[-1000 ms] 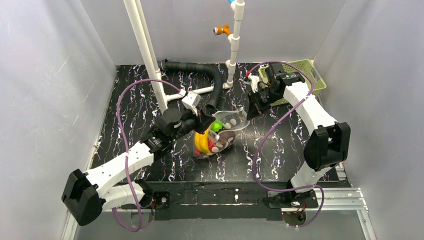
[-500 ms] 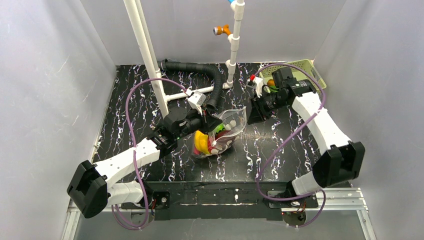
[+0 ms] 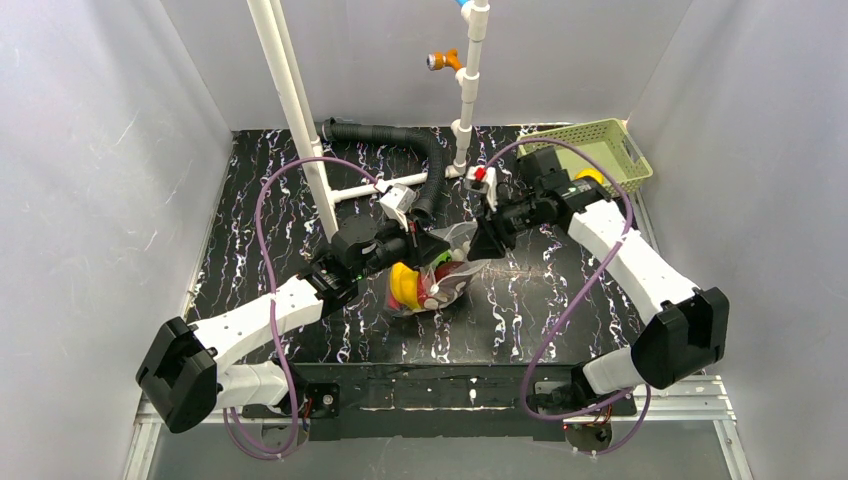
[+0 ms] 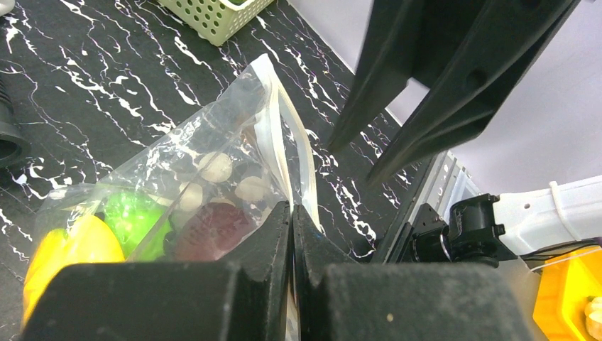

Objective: Open the zip-top bag and remove the fake food
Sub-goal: Pick up the fake fruit from the zipper food storage bag.

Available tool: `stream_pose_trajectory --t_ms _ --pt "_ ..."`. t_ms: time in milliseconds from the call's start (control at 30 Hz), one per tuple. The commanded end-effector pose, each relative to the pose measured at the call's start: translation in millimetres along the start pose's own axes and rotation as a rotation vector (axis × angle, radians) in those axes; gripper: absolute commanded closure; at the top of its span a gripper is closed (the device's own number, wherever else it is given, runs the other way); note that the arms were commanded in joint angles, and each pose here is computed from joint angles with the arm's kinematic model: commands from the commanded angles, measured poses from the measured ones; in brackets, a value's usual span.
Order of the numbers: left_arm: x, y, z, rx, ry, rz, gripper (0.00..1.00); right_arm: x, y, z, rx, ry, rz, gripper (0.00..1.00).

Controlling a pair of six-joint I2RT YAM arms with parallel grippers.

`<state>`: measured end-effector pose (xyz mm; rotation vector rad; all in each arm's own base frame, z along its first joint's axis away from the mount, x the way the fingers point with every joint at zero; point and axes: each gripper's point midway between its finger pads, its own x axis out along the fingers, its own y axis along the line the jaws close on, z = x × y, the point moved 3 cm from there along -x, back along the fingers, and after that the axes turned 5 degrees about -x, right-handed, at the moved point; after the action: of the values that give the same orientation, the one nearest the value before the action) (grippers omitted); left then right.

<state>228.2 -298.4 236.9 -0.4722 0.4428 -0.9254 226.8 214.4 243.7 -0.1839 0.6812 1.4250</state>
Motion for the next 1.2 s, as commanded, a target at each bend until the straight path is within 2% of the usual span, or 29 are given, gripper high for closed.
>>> stream_pose_trajectory --t_ms 0,133,333,667,867,1167 --pt "0 -17 19 0.008 -0.060 -0.050 1.00 30 -11 9 -0.138 -0.050 -0.012 0.56" --pt "-1 -18 19 0.005 -0.064 -0.050 1.00 53 -24 -4 -0.166 -0.030 -0.100 0.56" --pt "-1 -17 18 -0.007 -0.075 -0.056 1.00 62 -47 -9 -0.138 -0.048 -0.227 0.54" --pt "4 -17 9 -0.025 -0.065 -0.063 1.00 91 -46 -17 -0.102 -0.041 -0.205 0.51" --pt "2 -13 6 -0.027 -0.070 -0.049 1.00 94 -45 -35 -0.071 0.015 -0.202 0.34" --pt "1 -7 -2 -0.033 -0.064 -0.037 1.00 93 -36 -61 -0.065 0.060 -0.179 0.25"
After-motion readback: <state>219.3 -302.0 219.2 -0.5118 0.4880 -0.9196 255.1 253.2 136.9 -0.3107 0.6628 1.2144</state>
